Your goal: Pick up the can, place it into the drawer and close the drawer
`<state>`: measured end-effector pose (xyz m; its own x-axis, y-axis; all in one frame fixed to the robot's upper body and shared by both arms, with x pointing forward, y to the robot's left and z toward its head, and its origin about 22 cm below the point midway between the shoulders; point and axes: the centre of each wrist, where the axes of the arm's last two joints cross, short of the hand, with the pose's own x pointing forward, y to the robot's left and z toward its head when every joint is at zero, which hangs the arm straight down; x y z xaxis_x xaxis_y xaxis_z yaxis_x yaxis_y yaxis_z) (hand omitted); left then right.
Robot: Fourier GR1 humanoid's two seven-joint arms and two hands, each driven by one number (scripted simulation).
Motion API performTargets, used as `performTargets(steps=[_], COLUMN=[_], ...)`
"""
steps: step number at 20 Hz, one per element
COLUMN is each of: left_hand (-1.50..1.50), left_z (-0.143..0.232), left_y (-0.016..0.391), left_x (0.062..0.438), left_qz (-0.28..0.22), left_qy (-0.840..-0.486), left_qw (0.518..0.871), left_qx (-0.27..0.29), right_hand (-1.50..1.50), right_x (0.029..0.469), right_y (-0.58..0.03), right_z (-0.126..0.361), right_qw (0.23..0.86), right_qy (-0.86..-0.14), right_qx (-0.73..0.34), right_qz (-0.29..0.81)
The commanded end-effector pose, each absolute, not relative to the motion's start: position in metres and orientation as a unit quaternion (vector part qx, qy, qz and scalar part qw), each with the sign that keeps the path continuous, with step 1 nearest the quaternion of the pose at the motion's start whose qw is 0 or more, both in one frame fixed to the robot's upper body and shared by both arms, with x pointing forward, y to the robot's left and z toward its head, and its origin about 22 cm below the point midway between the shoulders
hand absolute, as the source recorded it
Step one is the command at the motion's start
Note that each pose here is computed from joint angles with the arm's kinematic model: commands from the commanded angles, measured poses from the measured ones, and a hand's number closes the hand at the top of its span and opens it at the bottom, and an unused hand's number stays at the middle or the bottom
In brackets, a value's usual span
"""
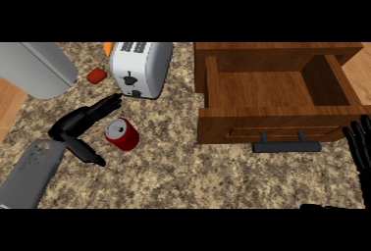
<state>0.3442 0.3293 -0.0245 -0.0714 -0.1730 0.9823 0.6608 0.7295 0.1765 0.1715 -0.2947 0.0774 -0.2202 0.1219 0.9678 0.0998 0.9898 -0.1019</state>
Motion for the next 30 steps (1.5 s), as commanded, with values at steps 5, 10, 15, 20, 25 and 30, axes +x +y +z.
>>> performTargets(steps=[5, 10, 15, 20, 25, 30], left_hand=[-1.50, -1.50, -1.50, -1.50, -1.50, -1.50], left_z=[-0.052, -0.064, -0.063, -0.055, -0.068, -0.084], left_y=[0.347, 0.321, 0.334, 0.331, 0.309, 0.297], left_x=[0.328, 0.341, 0.339, 0.350, 0.349, 0.339], left_qz=[-0.315, -0.307, -0.313, -0.303, -0.315, -0.309], left_qy=[-0.658, -0.650, -0.646, -0.647, -0.650, -0.654], left_qw=[0.638, 0.658, 0.659, 0.659, 0.652, 0.648], left_qx=[-0.247, -0.224, -0.225, -0.235, -0.229, -0.236], right_hand=[-1.50, -1.50, -1.50, -1.50, -1.50, -1.50], right_x=[0.182, 0.165, 0.166, 0.163, 0.159, 0.160], right_y=[-0.293, -0.301, -0.296, -0.308, -0.284, -0.287], right_z=[0.077, 0.080, 0.095, 0.086, 0.098, 0.081], right_qw=[0.612, 0.616, 0.610, 0.616, 0.615, 0.610], right_qy=[-0.787, -0.784, -0.789, -0.784, -0.786, -0.790], right_qx=[-0.077, -0.077, -0.068, -0.069, -0.065, -0.062], right_qz=[0.012, 0.013, 0.009, 0.013, 0.016, 0.000])
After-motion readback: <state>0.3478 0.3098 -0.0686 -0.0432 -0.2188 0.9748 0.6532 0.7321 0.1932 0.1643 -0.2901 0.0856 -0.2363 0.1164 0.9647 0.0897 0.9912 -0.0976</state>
